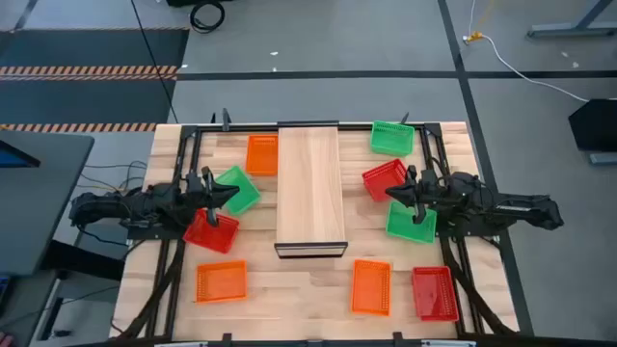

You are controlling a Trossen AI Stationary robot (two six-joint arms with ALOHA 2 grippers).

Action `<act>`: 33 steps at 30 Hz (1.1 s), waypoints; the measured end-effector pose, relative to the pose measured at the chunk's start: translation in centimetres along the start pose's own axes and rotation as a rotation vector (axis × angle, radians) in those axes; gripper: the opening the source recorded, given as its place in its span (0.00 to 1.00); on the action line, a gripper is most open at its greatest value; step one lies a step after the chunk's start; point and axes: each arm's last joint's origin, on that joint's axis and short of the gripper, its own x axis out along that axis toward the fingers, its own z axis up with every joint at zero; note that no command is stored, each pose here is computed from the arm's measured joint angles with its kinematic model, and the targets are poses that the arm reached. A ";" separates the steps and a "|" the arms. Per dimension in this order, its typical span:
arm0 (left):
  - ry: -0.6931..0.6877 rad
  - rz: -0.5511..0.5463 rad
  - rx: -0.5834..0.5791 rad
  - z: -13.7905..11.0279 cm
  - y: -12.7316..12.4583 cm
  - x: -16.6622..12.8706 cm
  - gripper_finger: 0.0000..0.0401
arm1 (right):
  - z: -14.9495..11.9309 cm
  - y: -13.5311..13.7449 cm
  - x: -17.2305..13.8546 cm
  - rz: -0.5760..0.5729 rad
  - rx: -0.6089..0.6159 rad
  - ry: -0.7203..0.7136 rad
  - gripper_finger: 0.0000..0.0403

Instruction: Stack baskets on shelf by color

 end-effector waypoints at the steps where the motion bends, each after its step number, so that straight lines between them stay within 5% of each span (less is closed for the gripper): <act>1: 0.000 0.000 0.000 0.0 0.0 0.0 0.07 | 0.0 0.0 0.0 0.000 0.000 0.000 0.03; 33: 0.000 0.000 0.000 0.0 0.0 0.0 0.09 | 0.0 0.0 0.0 0.000 0.000 0.000 0.03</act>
